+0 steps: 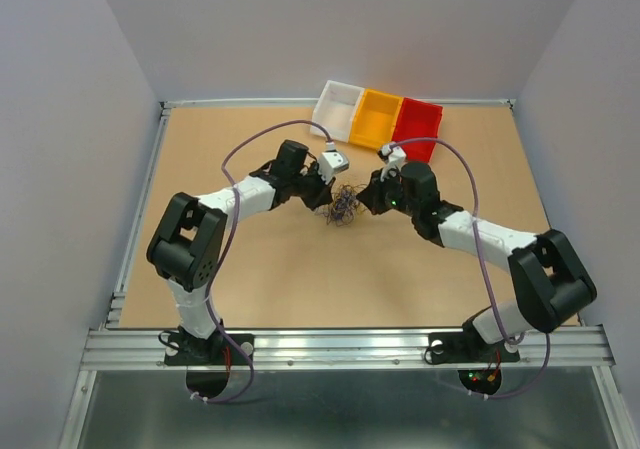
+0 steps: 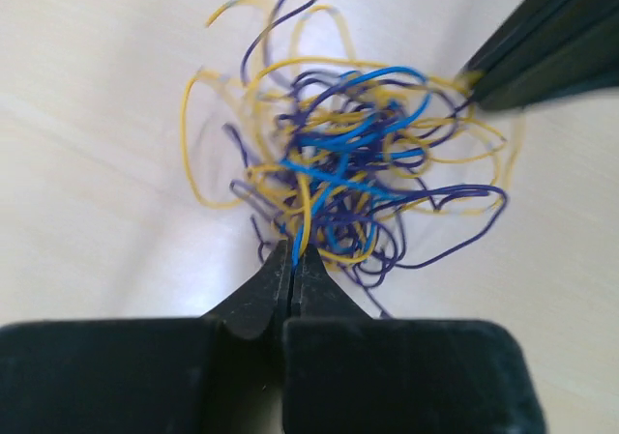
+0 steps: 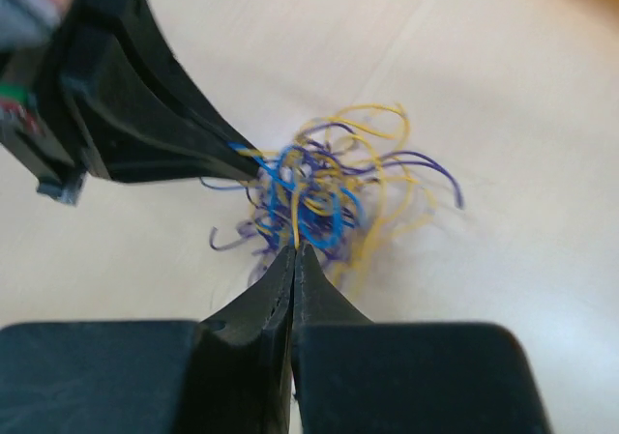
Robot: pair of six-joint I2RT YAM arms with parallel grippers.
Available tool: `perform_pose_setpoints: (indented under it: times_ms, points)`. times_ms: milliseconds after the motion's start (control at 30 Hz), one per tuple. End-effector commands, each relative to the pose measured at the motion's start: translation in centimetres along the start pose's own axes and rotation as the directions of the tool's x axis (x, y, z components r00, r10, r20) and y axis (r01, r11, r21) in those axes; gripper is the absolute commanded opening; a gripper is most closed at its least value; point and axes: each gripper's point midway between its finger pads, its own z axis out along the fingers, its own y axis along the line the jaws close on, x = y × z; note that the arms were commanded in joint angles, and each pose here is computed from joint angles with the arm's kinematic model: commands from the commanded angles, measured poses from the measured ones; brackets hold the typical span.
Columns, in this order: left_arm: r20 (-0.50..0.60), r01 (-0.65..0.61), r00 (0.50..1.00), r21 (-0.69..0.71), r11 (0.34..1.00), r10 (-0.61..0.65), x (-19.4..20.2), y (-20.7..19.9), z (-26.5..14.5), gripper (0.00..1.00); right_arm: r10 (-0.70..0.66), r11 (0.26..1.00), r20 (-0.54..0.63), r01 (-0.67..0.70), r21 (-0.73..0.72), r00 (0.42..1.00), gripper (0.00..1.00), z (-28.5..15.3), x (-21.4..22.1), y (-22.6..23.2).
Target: Untangle the cables
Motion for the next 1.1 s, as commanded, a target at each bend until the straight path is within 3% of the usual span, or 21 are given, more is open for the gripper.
perform_pose_setpoints:
  times_ms: [0, 67, 100, 233, 300, 367, 433, 500, 633, 700, 733, 767, 800, 867, 967, 1067]
  points:
    - [0.133, 0.033, 0.991, -0.031, 0.999, -0.029, -2.9, 2.8, -4.7, 0.0, 0.028, 0.958, 0.178, -0.077, 0.276, 0.984, 0.0, -4.0, -3.2, -4.2]
    - [0.141, 0.064, 0.988, -0.052, 0.997, -0.056, -2.7, 3.9, -5.8, 0.0, 0.055, 0.927, 0.242, -0.14, 0.349, 0.969, 0.01, -6.2, -3.9, -5.6]
    - [0.155, 0.068, 0.986, -0.061, 0.996, -0.058, -3.1, 4.2, -6.7, 0.0, 0.043, 0.892, 0.326, -0.183, 0.414, 0.944, 0.0, -8.5, -5.6, -6.6]
    - [0.226, 0.156, 0.967, -0.163, 0.974, -0.117, -3.8, 7.3, -10.0, 0.0, 0.034, 0.736, 0.47, -0.34, 0.586, 0.882, 0.01, -15.2, -6.0, -10.3]
    - [0.259, 0.228, 0.951, -0.226, 0.947, -0.168, -3.3, 9.1, -11.6, 0.0, 0.012, 0.646, 0.522, -0.405, 0.647, 0.853, 0.01, -18.3, -5.4, -11.7]
    - [0.291, 0.272, 0.939, -0.298, 0.915, -0.184, -3.1, 11.2, -12.9, 0.0, -0.002, 0.617, 0.6, -0.471, 0.631, 0.8, 0.0, -21.3, -5.7, -11.5]
    - [0.306, 0.288, 0.932, -0.296, 0.911, -0.196, -3.0, 11.5, -13.3, 0.0, -0.015, 0.633, 0.663, -0.506, 0.586, 0.749, 0.0, -23.3, -6.4, -10.7]
    - [0.299, 0.26, 0.937, -0.249, 0.933, -0.181, -3.2, 10.3, -12.9, 0.0, -0.015, 0.672, 0.665, -0.485, 0.56, 0.746, 0.01, -23.6, -6.5, -9.9]
    - [0.308, 0.174, 0.945, -0.201, 0.964, -0.106, -4.5, 7.8, -12.7, 0.0, 0.008, 0.805, 0.611, -0.367, 0.465, 0.791, 0.01, -21.8, -7.1, -7.0]
    - [0.304, 0.123, 0.95, -0.151, 0.981, -0.072, -4.9, 6.1, -12.3, 0.0, -0.009, 0.864, 0.547, -0.268, 0.425, 0.837, 0.24, -20.0, -7.0, -5.6]
    - [0.287, 0.067, 0.957, -0.109, 0.992, -0.033, -5.1, 4.4, -11.8, 0.0, -0.003, 0.921, 0.518, -0.199, 0.334, 0.856, 0.37, -18.7, -7.3, -3.6]
    - [0.28, 0.04, 0.96, -0.093, 0.995, -0.012, -5.3, 3.5, -11.5, 0.0, -0.016, 0.943, 0.491, -0.15, 0.297, 0.871, 0.63, -17.9, -7.2, -2.8]
    - [0.272, 0.017, 0.962, -0.086, 0.996, 0.007, -5.4, 2.8, -11.2, 0.0, -0.016, 0.959, 0.473, -0.12, 0.257, 0.881, 0.74, -17.2, -7.1, -2.1]
    - [0.264, -0.039, 0.963, -0.084, 0.996, 0.06, -5.8, 1.0, -10.8, 0.0, -0.017, 0.988, 0.409, -0.048, 0.147, 0.912, 0.88, -15.0, -6.7, -0.3]
    - [0.287, -0.07, 0.954, -0.082, 0.994, 0.091, -6.8, -0.2, -11.4, 0.0, -0.021, 0.999, 0.334, 0.009, 0.037, 0.942, 0.99, -11.6, -5.6, 0.8]
    - [0.303, -0.086, 0.947, -0.072, 0.994, 0.104, -7.7, -1.0, -12.0, 0.0, -0.035, 0.999, 0.315, 0.046, -0.027, 0.949, 1.0, -9.6, -5.7, 1.4]
